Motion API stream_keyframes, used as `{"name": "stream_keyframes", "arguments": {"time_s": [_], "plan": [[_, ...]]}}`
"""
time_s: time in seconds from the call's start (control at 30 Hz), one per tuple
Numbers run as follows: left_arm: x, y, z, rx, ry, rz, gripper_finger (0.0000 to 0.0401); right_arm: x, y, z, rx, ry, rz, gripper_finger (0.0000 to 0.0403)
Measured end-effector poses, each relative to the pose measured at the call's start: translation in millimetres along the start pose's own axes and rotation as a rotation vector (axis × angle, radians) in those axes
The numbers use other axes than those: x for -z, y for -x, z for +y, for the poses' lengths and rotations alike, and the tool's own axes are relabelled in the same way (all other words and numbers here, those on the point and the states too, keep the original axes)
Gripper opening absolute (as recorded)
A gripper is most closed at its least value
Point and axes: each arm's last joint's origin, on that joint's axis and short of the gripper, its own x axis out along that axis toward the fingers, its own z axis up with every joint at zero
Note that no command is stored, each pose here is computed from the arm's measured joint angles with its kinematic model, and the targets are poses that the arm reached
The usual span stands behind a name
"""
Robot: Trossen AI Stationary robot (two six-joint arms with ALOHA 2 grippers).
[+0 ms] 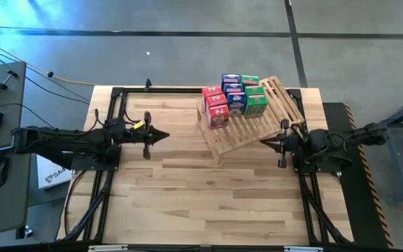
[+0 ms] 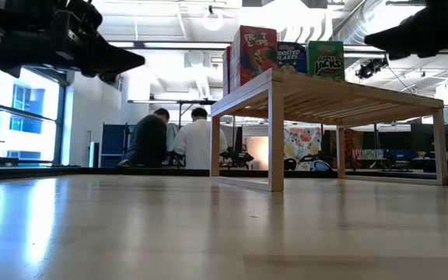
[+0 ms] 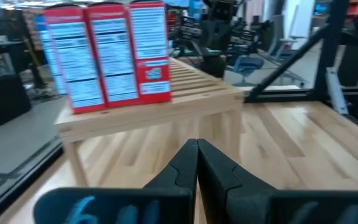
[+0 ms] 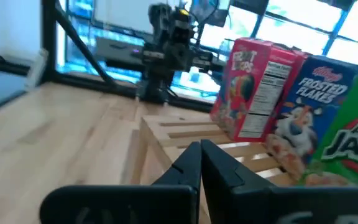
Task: Stack cereal on shelf
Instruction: Return to Home Position
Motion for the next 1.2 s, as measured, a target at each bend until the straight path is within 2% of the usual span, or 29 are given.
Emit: {"name": "stream_keyframes", "arguments": {"time_s": [0.13,0.33,0.43,0.57,0.7,0.87,1.07,1.2], "plan": [[-1.2,6.0,5.9,-0.041,0.002,0.007,0.0,10.3,3.7,-0.4,-0.072,-0.031,-0.048,0.0],[-4.2,13.5,10.9,-0.055,-0.016,-0.005,0.0,16.6,11.4,-7.4,-0.059,-0.058,-0.105,0.0],[-5.1,16.7,13.6,-0.077,-0.026,-0.007,0.0,17.1,12.3,-11.3,-0.015,-0.057,-0.105,0.0],[-6.8,21.1,16.3,-0.097,-0.034,-0.016,0.0,20.2,11.5,-18.1,0.1,-0.076,-0.065,0.0],[-7.1,26.0,17.4,-0.072,-0.027,-0.016,0.0,20.8,11.8,-23.7,0.166,-0.084,-0.06,0.0],[-9.5,32.6,17.2,-0.068,-0.018,-0.068,0.0,20.2,12.2,-28.8,0.18,-0.091,-0.077,0.0],[13.2,43.5,14.6,-0.089,0.039,-0.167,0.0,18.3,13.4,-35.4,0.249,-0.087,-0.102,0.0],[9.5,48.4,15.3,-0.108,0.061,-0.208,0.0,17.8,14.3,-38.6,0.31,-0.075,-0.099,0.0]]}}
